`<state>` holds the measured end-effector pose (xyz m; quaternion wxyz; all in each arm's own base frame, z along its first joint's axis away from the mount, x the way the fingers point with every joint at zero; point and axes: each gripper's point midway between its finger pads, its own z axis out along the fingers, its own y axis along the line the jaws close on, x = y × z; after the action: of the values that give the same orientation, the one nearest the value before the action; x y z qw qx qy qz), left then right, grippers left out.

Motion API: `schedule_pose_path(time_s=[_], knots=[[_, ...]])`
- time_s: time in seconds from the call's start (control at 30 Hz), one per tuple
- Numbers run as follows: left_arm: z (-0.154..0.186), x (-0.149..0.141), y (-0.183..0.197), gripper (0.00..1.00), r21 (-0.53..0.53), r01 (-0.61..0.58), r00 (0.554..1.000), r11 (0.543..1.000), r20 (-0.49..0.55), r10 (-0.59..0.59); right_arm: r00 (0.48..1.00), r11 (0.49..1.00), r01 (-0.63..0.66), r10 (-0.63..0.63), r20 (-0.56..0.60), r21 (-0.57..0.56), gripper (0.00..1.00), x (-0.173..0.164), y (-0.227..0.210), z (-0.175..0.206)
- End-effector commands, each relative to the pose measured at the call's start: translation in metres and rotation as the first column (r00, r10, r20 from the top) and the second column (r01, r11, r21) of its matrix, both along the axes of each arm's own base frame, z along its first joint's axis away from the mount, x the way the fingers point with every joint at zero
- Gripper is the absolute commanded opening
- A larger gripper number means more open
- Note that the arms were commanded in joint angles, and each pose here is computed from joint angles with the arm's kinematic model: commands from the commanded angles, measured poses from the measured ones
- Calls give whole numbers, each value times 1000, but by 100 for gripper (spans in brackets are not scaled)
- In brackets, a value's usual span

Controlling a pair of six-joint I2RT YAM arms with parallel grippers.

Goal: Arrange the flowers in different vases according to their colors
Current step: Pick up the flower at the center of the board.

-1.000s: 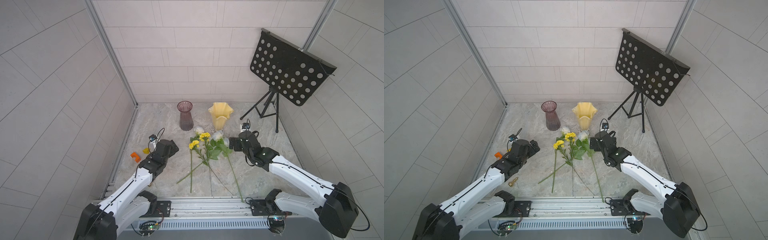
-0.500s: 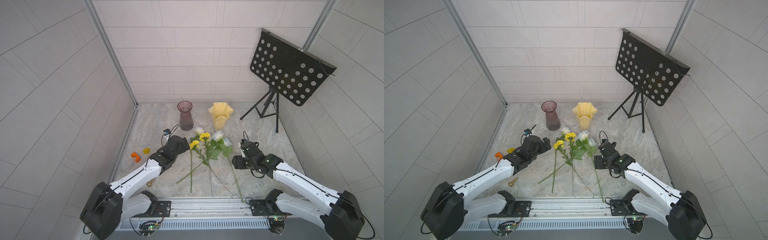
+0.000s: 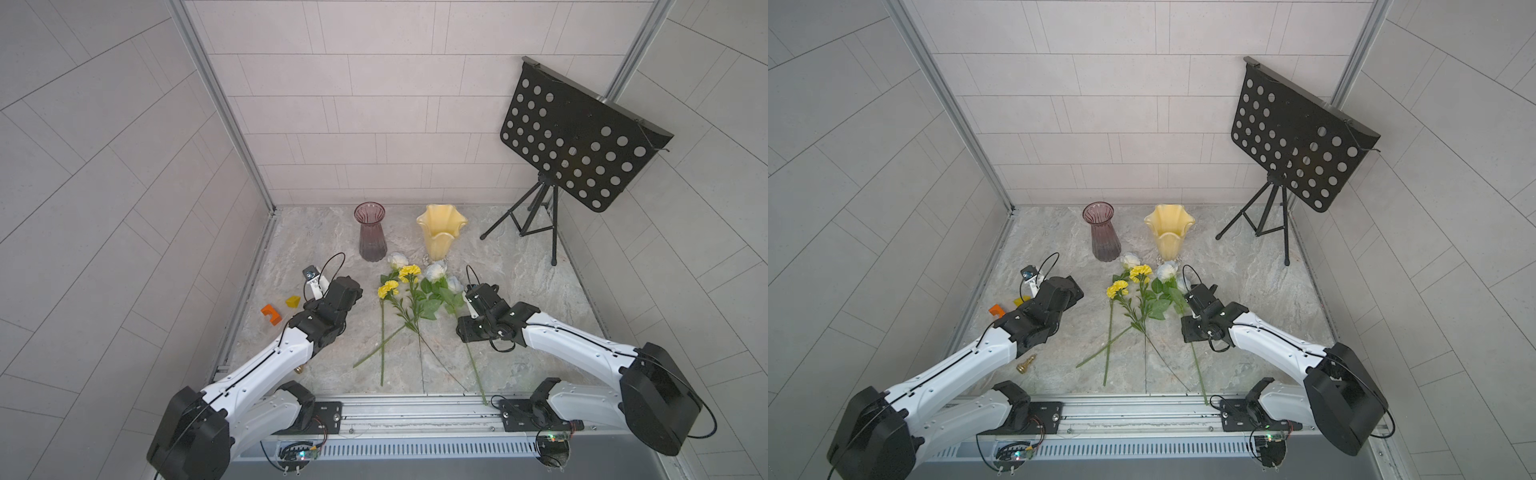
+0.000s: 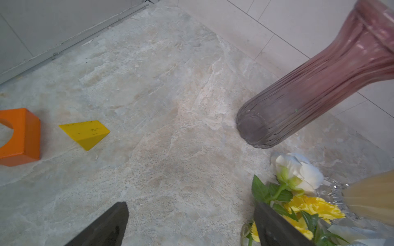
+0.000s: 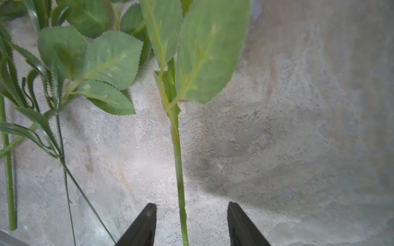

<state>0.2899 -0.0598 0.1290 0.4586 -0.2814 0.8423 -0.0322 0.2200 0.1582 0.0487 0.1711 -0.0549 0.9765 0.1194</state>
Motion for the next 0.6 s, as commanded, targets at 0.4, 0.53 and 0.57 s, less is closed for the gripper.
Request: schedule_pose_path(time_s=[0.4, 0.53, 0.57], knots=[[-5, 8, -6, 100, -32, -12, 1000, 999, 9, 13, 1000, 997, -27, 27, 11, -66, 38, 12, 8, -7], [-6, 8, -6, 100, -32, -15, 1000, 999, 3, 15, 999, 997, -26, 28, 18, -78, 21, 11, 6, -3], [-6, 8, -6, 100, -32, -16, 1000, 999, 2, 16, 999, 996, -29, 31, 21, -79, 17, 11, 6, -2]])
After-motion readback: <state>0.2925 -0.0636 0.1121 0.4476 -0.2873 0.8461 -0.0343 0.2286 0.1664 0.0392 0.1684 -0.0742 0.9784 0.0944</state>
